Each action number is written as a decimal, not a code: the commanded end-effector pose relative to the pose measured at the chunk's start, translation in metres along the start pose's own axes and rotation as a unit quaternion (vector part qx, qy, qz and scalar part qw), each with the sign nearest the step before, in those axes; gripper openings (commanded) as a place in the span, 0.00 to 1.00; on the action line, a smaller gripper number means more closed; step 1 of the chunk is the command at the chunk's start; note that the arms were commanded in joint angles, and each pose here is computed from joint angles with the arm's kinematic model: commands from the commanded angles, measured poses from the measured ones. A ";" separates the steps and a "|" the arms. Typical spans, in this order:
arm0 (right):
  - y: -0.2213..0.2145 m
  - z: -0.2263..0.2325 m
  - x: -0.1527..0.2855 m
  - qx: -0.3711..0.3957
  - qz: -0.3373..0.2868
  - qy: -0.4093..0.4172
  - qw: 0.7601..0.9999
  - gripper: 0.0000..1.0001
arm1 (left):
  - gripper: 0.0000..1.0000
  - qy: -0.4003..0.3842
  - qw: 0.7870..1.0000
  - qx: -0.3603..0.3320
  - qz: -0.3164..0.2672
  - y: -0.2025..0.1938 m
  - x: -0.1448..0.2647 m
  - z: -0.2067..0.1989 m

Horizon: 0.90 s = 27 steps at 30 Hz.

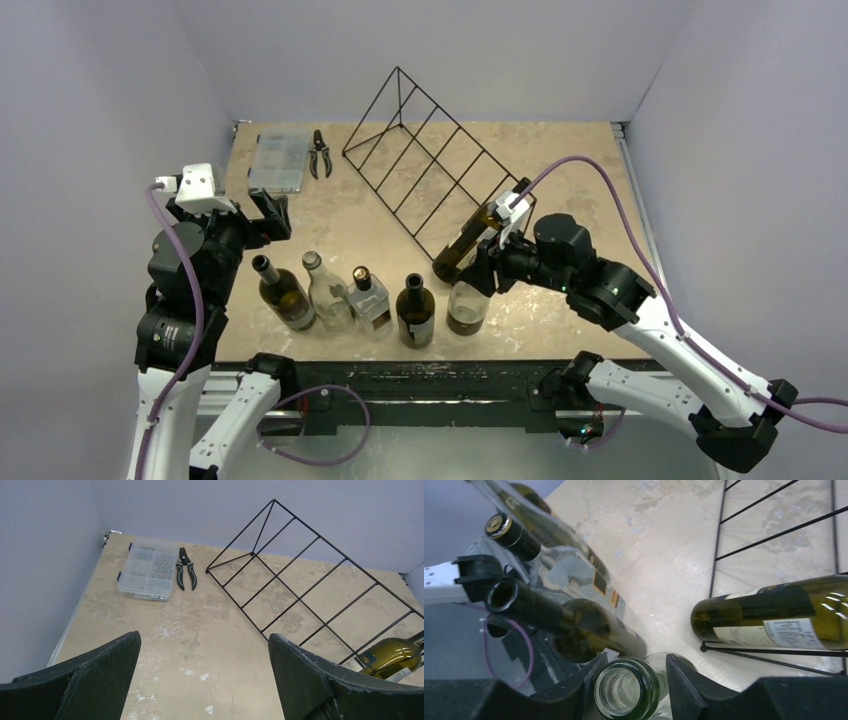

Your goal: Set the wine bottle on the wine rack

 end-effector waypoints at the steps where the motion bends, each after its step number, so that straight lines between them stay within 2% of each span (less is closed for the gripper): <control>1: 0.009 -0.006 0.004 0.002 -0.029 -0.034 0.999 0.42 | 1.00 -0.006 1.000 0.010 -0.012 0.006 -0.001 -0.003; 6: 0.020 -0.008 0.013 0.004 -0.044 -0.052 0.998 0.32 | 1.00 -0.006 1.000 0.010 -0.011 0.005 -0.001 -0.003; 10: 0.029 -0.009 0.021 0.009 -0.058 -0.061 0.996 0.28 | 1.00 -0.007 1.000 0.011 -0.013 0.006 0.000 -0.003; 16: 0.034 -0.010 0.020 0.008 -0.051 -0.069 0.996 0.16 | 1.00 -0.008 1.000 0.011 -0.013 0.006 0.000 -0.003; 19: 0.043 -0.003 0.026 -0.005 -0.071 -0.047 0.996 0.09 | 0.99 -0.008 1.000 0.012 -0.012 0.005 0.000 -0.003; 22: 0.054 0.004 0.035 -0.015 -0.092 -0.029 0.995 0.07 | 0.98 -0.007 1.000 0.012 -0.008 0.002 -0.001 -0.002; 27: 0.065 0.007 0.045 -0.021 -0.094 -0.028 0.995 0.00 | 0.98 -0.007 1.000 0.012 -0.009 0.003 0.000 -0.002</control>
Point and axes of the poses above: each gripper's point midway between its finger pads, its own x axis back along the fingers, its own z axis along the line the jaws close on, y = z × x, the point moved 6 cm from there along x, back along the fingers, and after that the axes turned 10 degrees about x, right-handed, at the moved point
